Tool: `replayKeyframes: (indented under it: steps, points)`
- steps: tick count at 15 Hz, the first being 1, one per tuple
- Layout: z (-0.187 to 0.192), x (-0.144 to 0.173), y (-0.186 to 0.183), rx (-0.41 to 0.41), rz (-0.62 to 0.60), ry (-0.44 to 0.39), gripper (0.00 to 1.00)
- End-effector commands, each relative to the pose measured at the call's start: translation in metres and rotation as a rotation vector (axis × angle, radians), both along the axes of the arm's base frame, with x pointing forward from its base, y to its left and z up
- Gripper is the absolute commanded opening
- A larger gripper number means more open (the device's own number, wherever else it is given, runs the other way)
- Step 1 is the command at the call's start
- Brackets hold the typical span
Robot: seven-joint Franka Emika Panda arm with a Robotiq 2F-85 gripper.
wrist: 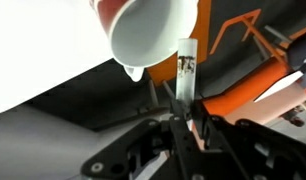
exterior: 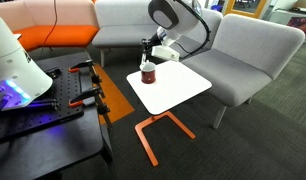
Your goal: Put the marker in the mug
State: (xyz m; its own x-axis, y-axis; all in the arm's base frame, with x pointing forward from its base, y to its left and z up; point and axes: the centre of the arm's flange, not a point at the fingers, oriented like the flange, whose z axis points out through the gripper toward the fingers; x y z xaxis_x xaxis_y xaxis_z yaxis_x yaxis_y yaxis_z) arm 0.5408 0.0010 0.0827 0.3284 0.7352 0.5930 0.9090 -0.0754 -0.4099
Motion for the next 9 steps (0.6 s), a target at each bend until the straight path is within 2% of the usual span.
replayKeyframes:
  steps: [1, 9]
  points:
    - [-0.008, 0.017, 0.001, 0.031, -0.008, 0.016, 0.04]
    - [-0.032, 0.009, -0.003, 0.004, -0.034, 0.041, 0.04]
